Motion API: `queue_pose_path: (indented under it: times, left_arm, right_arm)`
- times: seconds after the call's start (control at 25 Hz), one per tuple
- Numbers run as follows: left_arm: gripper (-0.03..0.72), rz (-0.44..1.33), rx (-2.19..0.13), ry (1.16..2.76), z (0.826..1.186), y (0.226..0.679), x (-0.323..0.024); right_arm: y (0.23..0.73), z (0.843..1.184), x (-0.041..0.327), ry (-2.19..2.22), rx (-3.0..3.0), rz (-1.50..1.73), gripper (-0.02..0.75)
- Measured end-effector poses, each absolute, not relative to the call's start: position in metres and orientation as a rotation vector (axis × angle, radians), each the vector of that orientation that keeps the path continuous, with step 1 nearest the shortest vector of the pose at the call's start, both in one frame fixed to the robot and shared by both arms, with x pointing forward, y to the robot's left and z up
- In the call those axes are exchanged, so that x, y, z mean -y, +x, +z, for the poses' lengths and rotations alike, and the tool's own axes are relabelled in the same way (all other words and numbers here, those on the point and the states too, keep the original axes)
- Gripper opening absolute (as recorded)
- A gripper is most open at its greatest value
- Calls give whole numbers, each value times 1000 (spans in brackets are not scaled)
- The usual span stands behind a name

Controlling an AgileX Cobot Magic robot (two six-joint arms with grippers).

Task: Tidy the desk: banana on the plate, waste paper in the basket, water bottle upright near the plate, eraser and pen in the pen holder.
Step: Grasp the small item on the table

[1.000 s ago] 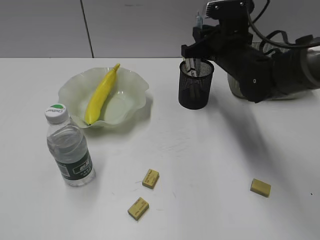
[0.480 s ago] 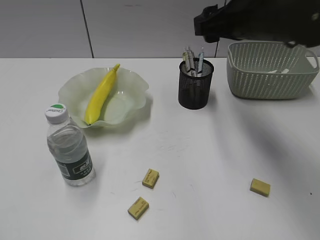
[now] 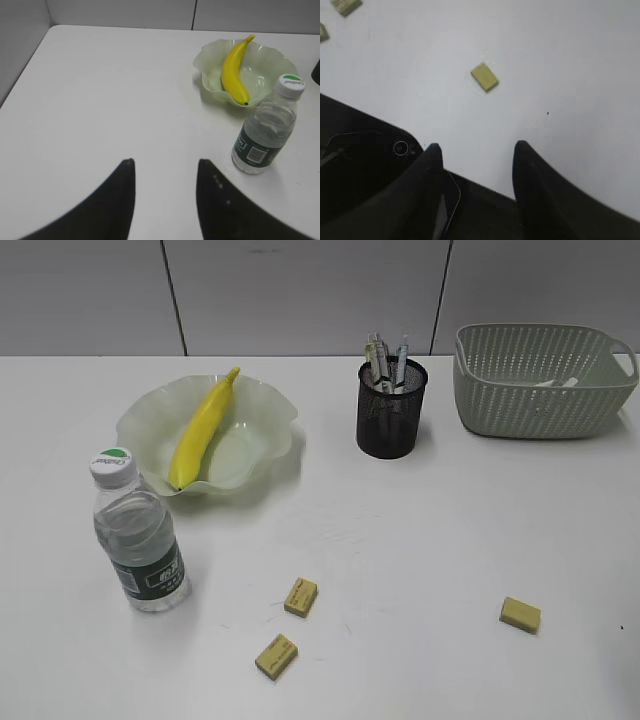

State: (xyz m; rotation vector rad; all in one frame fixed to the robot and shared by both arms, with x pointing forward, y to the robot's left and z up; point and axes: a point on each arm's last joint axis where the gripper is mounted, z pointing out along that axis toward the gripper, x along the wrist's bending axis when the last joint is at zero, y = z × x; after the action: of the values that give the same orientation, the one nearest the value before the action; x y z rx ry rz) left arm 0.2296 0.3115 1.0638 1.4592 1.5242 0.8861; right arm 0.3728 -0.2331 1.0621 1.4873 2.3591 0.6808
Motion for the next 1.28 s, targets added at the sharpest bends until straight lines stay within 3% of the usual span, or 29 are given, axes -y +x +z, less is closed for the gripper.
queue_pose_path:
  times: [0.36, 0.68, 0.88, 1.08, 1.28]
  left_arm:
    - [240, 886, -1524, 1459, 1064, 230, -311]
    - [239, 891, -1457, 1504, 1079, 248, -305]
    - [239, 894, -1202, 1586, 1113, 290, -285]
    - [239, 712, -1023, 1709, 1146, 358, -253]
    - [239, 529, -875, 1893, 1149, 427, -204]
  right_arm:
    - [269, 1060, 284, 1327, -2069, 1028, 344]
    - [240, 1058, 299, 1237, -1924, 1176, 276]
    - [239, 1058, 299, 1235, -1921, 1181, 272]
    - [239, 1058, 298, 1267, -1894, 1168, 268]
    - [239, 1057, 299, 1350, -1798, 1117, 267]
